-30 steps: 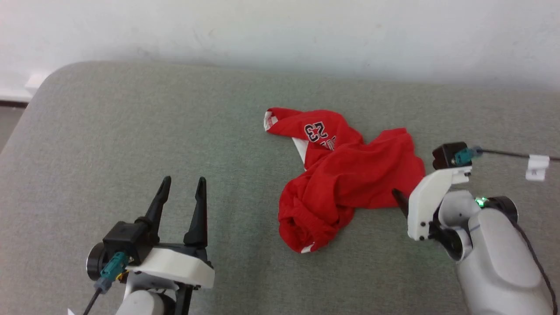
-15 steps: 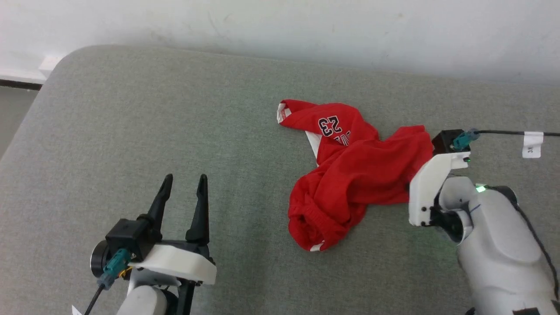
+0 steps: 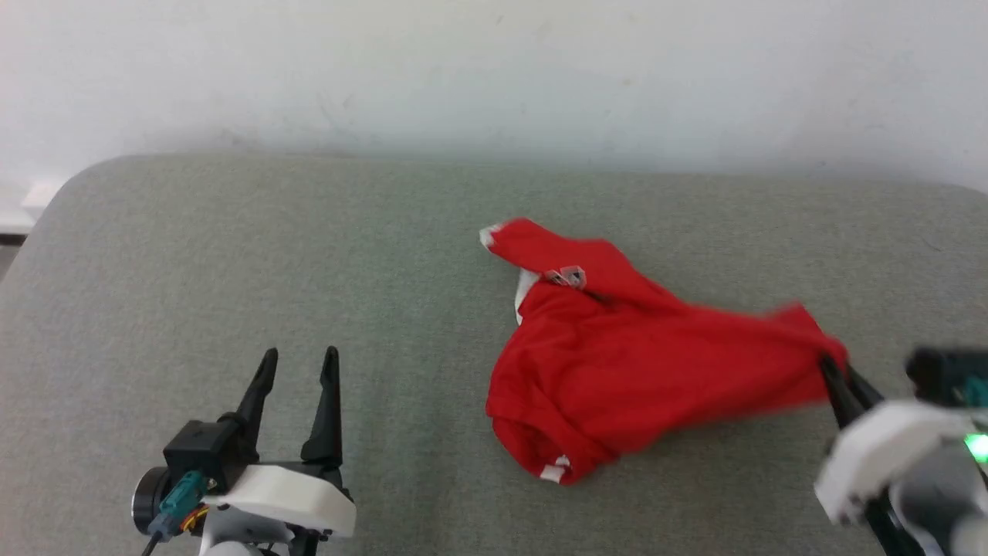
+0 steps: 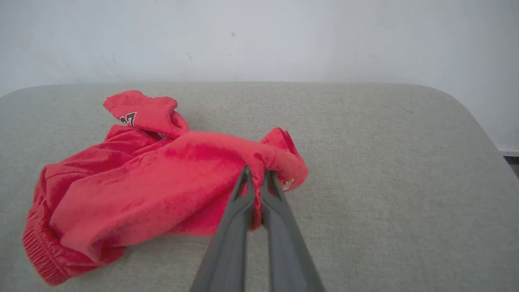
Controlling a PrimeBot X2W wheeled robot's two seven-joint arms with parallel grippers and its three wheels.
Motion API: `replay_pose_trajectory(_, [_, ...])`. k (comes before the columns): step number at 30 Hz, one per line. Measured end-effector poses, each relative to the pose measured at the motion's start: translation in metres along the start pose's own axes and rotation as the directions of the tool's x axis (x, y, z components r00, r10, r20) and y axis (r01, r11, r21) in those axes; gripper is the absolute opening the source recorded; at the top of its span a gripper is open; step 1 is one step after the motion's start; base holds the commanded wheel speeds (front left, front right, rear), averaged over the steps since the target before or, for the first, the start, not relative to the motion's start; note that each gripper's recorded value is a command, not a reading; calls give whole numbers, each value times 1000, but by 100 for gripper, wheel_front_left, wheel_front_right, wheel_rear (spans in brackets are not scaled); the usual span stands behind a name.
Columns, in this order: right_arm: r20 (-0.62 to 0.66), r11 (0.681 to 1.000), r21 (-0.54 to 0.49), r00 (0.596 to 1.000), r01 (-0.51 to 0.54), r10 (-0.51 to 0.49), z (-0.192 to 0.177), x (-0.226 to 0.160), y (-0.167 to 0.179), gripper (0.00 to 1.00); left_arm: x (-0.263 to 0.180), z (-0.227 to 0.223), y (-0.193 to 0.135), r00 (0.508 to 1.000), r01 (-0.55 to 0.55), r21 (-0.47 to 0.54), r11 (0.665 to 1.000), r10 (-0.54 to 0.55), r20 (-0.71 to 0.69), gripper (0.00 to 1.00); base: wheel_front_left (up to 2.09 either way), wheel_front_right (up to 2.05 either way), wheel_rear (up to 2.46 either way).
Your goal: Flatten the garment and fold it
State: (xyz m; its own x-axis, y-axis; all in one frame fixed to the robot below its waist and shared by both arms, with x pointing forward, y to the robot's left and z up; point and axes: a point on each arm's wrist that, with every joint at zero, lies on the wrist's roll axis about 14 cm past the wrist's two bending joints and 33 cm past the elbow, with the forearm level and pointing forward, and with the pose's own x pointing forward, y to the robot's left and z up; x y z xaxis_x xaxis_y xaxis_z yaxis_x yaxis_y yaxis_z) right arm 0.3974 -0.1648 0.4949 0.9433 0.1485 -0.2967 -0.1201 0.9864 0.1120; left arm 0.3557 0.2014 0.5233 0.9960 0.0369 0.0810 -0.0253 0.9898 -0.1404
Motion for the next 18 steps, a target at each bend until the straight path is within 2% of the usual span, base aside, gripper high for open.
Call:
replay_pose_trajectory(4, [-124,992,14,984,128,-125,-36,-58,-37,0,1,1,-8,1000,28,-1,1000,-28,-4,100,0,0,0])
replay_pose_trajectory(6, [-222,984,47,962,171,-156,-63,-83,-49,0,3,1,-11,999,40,-3,999,-40,-6,100,0,0,0])
replay_pose_trajectory(7, [-222,984,47,962,171,-156,-63,-83,-49,0,3,1,-11,999,40,-3,999,-40,-6,100,0,0,0])
replay_pose_trajectory(10, [-385,972,88,908,218,-168,-108,-115,-56,0,6,0,-15,999,51,-5,999,-51,-10,100,0,0,0])
replay_pose_trajectory(11, [-419,970,105,894,221,-158,-119,-122,-54,38,7,-1,-16,998,53,-5,999,-53,-13,100,0,0,0])
replay_pose_trajectory(12, [-432,969,110,888,222,-154,-124,-125,-53,100,7,-2,-16,998,54,-5,999,-54,-15,100,0,0,0])
replay_pose_trajectory(15, [-363,969,117,918,218,-162,-111,-118,-54,100,8,-4,-16,998,54,-4,999,-54,-23,100,0,0,0])
replay_pose_trajectory(18, [-165,972,121,969,204,-183,-64,-96,-60,100,7,-5,-13,999,47,-4,999,-47,-25,100,0,0,0])
